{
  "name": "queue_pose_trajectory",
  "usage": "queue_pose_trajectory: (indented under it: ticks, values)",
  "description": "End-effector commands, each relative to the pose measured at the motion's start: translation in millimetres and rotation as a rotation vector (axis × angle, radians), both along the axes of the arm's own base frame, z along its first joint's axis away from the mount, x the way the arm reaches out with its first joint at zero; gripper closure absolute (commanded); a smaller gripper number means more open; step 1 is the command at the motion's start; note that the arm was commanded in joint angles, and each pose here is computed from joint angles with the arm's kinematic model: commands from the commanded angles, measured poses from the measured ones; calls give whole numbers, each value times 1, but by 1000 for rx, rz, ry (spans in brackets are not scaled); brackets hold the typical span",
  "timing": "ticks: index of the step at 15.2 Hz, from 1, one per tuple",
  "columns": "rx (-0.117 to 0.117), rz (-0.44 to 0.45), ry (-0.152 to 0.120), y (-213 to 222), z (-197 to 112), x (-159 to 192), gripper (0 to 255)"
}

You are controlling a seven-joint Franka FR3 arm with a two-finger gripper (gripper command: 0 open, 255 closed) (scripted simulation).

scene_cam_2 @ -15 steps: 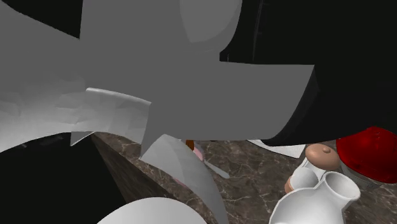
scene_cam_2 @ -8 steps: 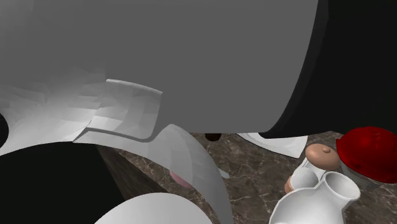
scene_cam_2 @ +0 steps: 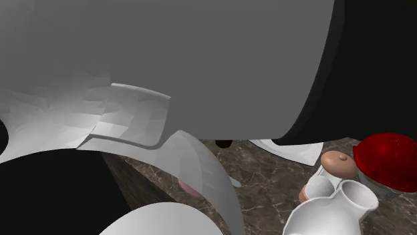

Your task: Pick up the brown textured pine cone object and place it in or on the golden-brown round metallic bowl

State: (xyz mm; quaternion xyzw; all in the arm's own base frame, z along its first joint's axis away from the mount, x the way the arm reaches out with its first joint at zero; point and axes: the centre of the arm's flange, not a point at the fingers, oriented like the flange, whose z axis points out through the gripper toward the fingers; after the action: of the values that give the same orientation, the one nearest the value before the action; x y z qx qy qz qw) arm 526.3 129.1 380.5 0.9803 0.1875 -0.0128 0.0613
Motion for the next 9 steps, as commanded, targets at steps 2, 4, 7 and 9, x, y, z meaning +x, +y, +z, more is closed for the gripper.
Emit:
queue_pose_trajectory:
  ticks: [2,4,7,9]
  values:
    - [0,0,1,0,-1,0,255]
    - [0,0,1,0,-1,0,255]
    - [0,0,1,0,-1,0,255]
    - [0,0,1,0,10,0,255]
